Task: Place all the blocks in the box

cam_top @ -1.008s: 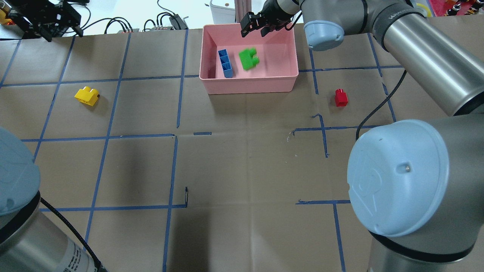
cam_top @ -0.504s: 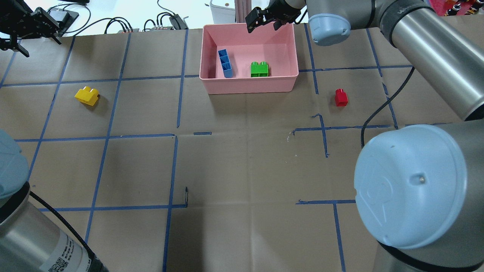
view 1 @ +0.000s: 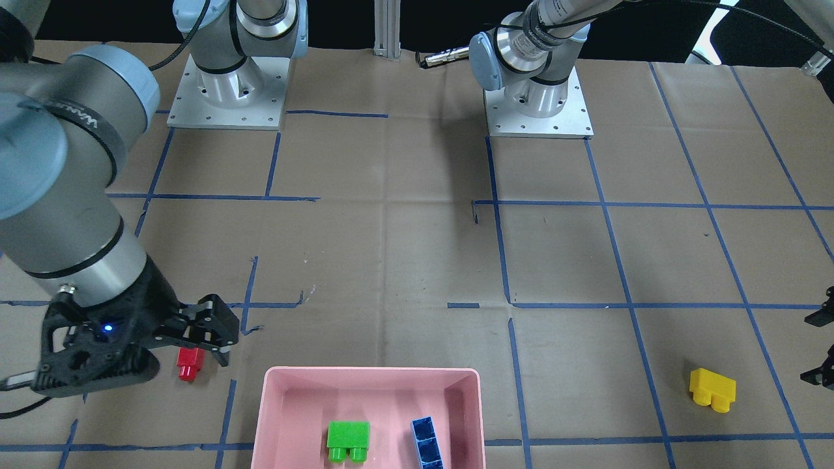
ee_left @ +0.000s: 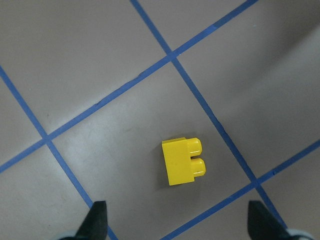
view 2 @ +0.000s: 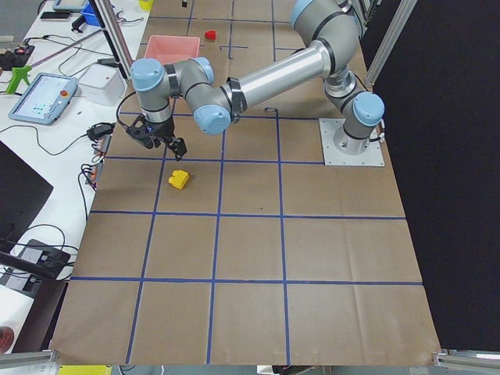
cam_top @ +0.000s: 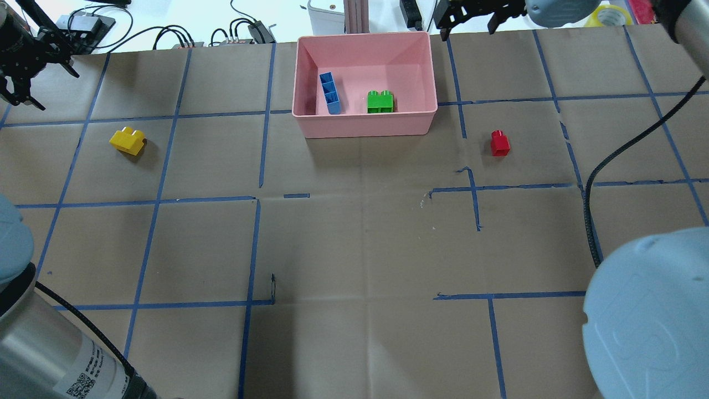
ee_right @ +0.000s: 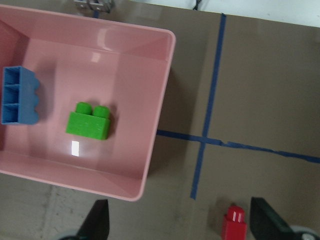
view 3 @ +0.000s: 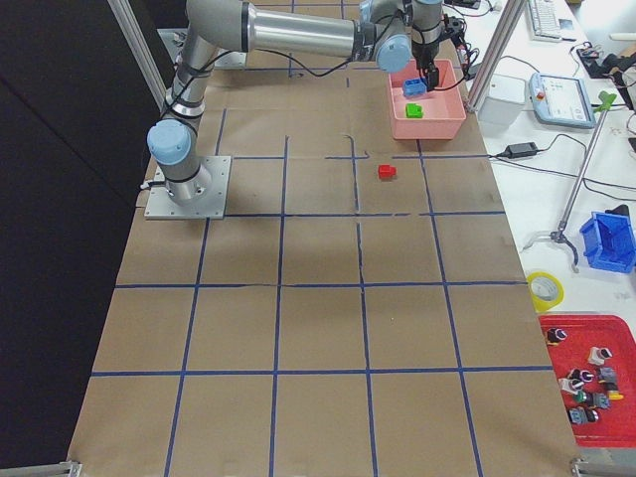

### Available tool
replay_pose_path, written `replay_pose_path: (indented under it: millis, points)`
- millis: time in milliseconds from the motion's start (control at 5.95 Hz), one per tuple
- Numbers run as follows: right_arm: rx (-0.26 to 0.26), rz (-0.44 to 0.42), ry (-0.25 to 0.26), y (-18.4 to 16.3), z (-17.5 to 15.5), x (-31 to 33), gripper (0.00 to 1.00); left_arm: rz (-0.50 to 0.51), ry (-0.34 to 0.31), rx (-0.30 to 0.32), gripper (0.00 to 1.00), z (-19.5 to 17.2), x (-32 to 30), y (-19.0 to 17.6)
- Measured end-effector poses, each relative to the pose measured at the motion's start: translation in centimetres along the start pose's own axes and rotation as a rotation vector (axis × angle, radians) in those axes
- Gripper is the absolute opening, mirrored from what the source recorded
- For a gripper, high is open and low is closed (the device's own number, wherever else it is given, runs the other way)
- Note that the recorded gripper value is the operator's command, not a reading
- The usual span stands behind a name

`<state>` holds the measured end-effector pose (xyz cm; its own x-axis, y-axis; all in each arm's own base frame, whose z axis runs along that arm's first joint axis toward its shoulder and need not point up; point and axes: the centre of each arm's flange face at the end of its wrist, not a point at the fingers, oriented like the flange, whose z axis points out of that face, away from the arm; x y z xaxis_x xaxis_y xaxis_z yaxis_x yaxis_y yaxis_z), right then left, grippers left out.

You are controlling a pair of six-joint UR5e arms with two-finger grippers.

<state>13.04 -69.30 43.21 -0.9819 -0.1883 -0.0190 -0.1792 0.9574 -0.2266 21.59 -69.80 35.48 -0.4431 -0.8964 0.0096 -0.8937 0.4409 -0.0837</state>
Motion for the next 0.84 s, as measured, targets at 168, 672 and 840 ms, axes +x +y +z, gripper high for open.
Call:
replay_pose_path:
  millis: [168, 672, 840]
  points:
    - [-0.040, -0.012, 0.036, 1.1, 0.7, 2.7, 0.98, -0.042, 0.011, 0.014, 0.99, 3.7, 0.1, 0.2]
    - [0.013, -0.007, 0.075, 5.1, 9.3, 5.2, 0.99, -0.066, 0.051, 0.006, 0.99, 11.0, 0.9, 0.6]
    - [0.021, 0.003, 0.080, 6.8, 12.4, 5.6, 0.99, -0.069, 0.056, 0.002, 0.99, 13.0, 1.2, 0.5]
